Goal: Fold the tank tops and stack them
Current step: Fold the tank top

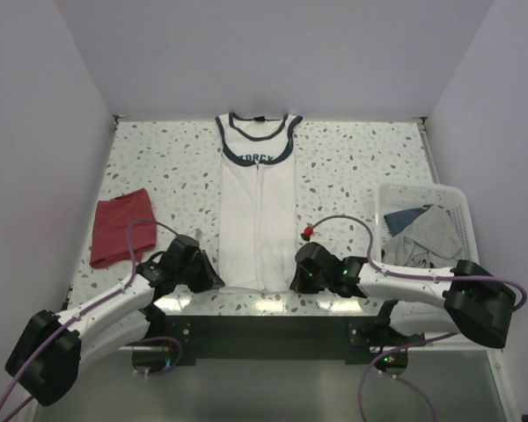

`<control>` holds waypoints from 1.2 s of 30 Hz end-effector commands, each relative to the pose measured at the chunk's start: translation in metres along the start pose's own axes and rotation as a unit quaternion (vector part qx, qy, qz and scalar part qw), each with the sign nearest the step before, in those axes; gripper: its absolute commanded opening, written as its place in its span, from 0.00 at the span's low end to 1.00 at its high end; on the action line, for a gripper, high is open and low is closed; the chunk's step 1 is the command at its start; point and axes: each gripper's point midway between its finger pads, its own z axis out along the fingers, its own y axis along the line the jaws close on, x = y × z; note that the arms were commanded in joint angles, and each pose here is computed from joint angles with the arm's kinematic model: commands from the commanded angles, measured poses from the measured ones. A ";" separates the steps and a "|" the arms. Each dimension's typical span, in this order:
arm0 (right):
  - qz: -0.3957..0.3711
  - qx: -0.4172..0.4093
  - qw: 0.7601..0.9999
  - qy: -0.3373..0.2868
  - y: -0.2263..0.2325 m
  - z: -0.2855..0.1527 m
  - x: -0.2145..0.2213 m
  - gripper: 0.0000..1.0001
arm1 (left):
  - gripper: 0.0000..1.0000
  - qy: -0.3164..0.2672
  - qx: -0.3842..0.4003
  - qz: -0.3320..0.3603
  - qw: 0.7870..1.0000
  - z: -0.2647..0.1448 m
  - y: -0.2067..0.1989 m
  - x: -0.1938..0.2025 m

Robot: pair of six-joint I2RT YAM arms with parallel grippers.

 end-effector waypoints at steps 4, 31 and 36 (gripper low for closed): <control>-0.039 0.013 0.999 -0.011 0.006 -0.015 0.008 0.00 | 0.00 0.070 -0.052 0.000 0.996 -0.005 0.034 0.045; -0.099 0.067 0.985 -0.124 0.050 -0.032 -0.099 0.00 | 0.00 -0.098 0.040 0.068 0.992 -0.029 -0.105 -0.101; -0.100 0.077 0.982 -0.138 0.056 -0.017 -0.135 0.00 | 0.00 -0.137 0.046 0.071 0.987 -0.022 -0.123 -0.148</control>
